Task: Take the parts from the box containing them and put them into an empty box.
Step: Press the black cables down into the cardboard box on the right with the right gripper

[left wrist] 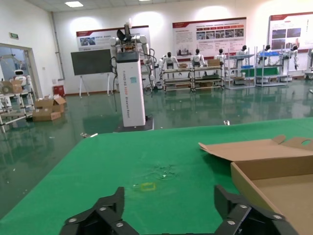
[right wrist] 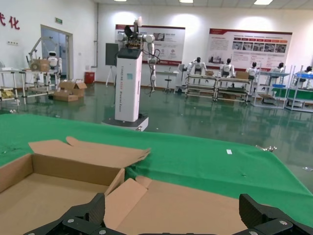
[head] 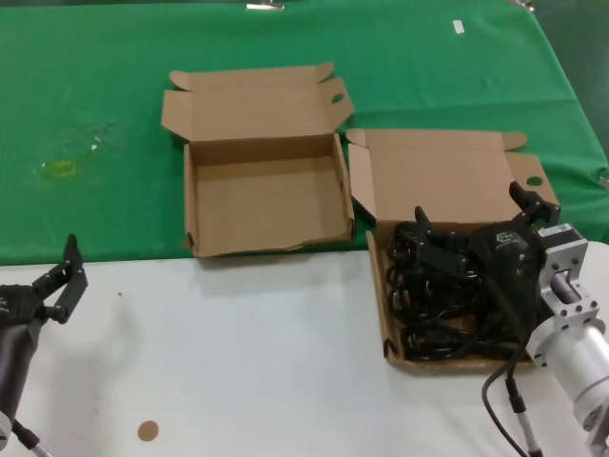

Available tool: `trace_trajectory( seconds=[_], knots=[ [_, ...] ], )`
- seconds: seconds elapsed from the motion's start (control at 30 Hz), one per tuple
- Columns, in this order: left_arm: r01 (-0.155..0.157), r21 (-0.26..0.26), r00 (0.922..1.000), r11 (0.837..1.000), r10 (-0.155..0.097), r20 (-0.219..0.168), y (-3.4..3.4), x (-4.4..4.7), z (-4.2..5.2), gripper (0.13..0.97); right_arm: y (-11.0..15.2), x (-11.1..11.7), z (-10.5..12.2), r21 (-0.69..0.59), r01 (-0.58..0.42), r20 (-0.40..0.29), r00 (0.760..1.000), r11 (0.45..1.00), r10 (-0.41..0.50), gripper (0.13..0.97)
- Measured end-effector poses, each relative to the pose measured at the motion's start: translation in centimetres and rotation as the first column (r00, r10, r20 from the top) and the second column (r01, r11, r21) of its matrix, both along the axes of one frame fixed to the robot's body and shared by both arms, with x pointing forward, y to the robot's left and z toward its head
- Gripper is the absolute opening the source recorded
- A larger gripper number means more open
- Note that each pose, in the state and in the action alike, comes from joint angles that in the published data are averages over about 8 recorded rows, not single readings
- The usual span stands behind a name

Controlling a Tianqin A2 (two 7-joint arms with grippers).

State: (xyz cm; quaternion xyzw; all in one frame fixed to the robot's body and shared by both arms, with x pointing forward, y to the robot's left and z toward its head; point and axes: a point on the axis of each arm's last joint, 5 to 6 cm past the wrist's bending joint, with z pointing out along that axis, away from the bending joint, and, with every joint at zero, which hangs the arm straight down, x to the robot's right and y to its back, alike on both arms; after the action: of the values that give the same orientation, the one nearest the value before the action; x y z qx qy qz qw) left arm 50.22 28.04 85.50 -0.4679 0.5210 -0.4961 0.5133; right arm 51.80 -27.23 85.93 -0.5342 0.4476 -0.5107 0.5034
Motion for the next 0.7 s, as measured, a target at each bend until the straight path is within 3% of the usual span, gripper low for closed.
trace_trajectory(
  seconds=[0.4,0.6,0.7],
  knots=[
    [0.000,0.000,1.0000,1.000,0.000,0.000,0.00,0.00,0.00,0.489,-0.1,0.1,0.8,-0.013,-0.084,-0.025,0.996,0.996,0.084,0.966],
    [0.000,0.000,1.0000,1.000,0.000,0.000,0.00,0.00,0.00,0.336,-1.3,0.7,2.7,-0.087,-0.149,-0.028,0.989,0.985,0.147,0.966],
    [0.000,0.000,1.0000,1.000,0.000,0.000,0.00,0.00,0.00,0.303,-2.2,1.1,3.9,-0.145,-0.190,-0.033,0.982,0.971,0.187,0.966]
  ],
)
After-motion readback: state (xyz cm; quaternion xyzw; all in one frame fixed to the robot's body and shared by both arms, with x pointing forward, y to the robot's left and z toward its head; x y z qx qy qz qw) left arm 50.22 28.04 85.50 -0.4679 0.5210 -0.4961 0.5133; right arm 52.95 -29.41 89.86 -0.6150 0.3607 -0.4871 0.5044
